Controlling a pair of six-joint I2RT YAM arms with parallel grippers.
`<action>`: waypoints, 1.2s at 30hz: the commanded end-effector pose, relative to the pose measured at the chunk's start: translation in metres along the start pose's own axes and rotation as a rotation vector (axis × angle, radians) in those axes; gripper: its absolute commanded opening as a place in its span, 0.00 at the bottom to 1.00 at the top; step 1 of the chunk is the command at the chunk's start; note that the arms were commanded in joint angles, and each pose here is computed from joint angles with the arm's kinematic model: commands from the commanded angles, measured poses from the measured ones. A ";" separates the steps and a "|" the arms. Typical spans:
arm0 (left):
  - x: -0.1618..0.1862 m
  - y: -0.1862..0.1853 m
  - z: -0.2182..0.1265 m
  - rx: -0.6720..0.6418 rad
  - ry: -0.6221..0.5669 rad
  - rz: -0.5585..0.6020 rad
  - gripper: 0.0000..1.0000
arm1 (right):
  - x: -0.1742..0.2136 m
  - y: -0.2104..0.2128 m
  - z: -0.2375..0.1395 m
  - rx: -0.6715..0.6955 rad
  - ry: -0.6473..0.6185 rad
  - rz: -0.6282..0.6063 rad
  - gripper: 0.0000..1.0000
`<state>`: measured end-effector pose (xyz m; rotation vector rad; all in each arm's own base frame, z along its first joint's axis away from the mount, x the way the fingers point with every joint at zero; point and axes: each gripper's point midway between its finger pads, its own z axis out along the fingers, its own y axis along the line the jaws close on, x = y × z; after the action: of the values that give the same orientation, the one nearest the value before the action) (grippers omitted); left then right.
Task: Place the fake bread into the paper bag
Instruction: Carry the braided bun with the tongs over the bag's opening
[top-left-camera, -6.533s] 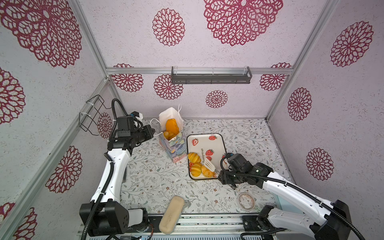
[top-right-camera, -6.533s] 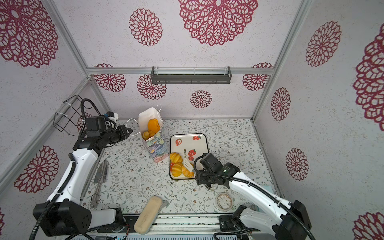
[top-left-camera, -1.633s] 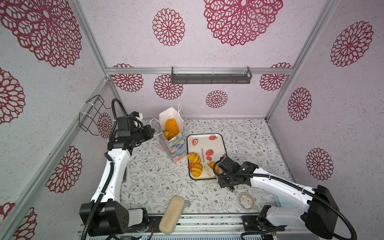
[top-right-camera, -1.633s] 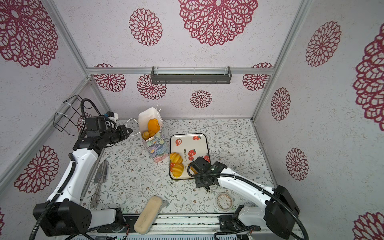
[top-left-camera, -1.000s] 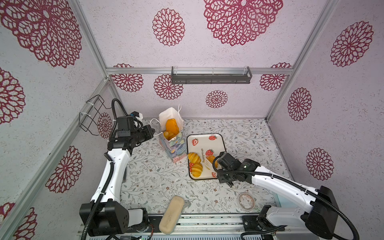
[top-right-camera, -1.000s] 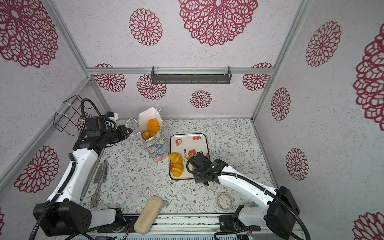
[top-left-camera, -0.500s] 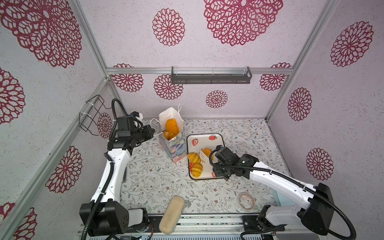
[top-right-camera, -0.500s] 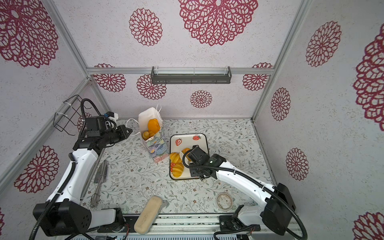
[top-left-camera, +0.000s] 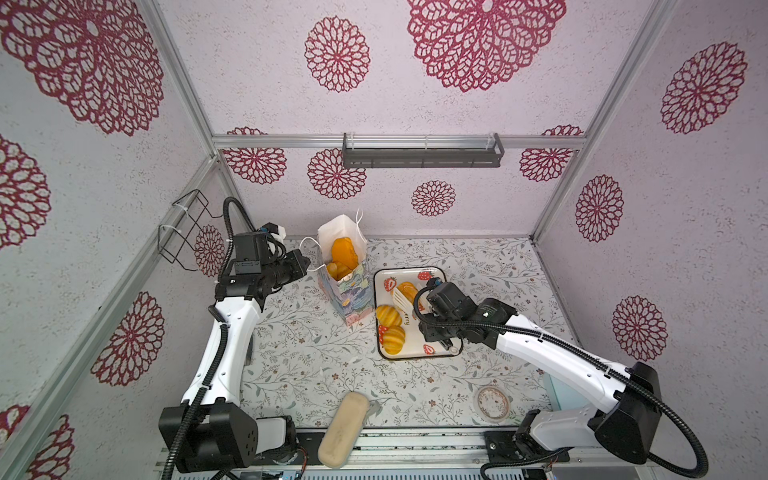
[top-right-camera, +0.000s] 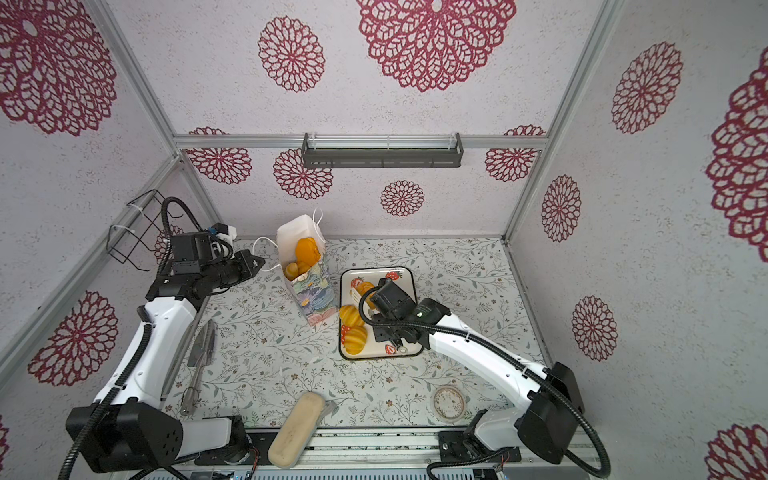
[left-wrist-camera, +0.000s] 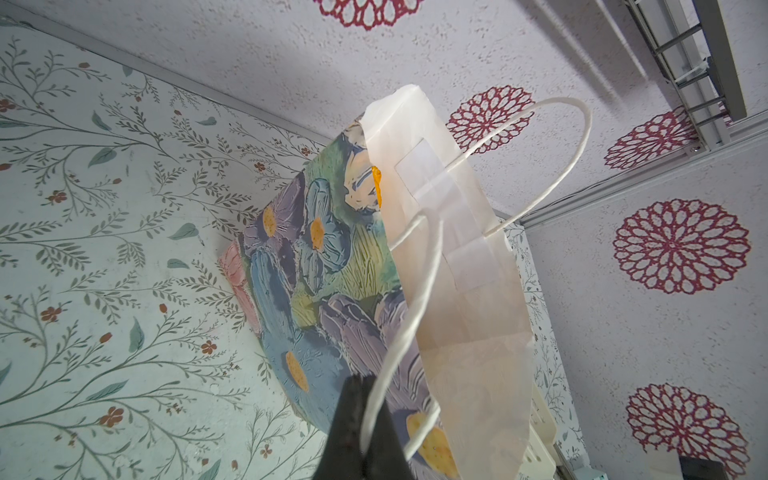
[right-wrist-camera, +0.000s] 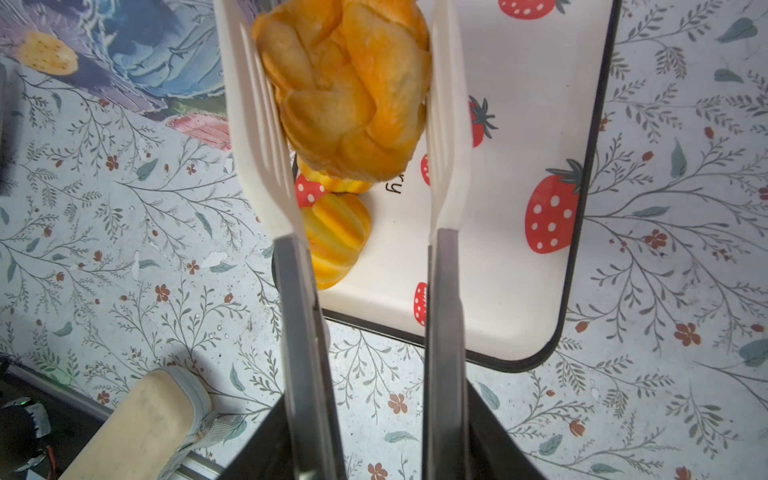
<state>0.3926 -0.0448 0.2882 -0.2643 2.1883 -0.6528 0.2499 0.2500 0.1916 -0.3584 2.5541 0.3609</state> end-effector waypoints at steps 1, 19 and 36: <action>-0.002 0.000 0.000 0.001 -0.011 0.004 0.00 | -0.030 0.006 -0.013 -0.011 -0.100 -0.008 0.52; -0.002 -0.001 -0.002 0.001 -0.015 0.009 0.00 | -0.083 0.034 -0.035 -0.061 -0.197 -0.068 0.51; -0.002 -0.001 -0.001 0.002 -0.013 0.005 0.00 | -0.119 0.049 -0.058 -0.087 -0.284 -0.092 0.51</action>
<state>0.3926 -0.0448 0.2882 -0.2643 2.1883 -0.6528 0.2955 0.2984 0.2816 -0.4455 2.3315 0.4438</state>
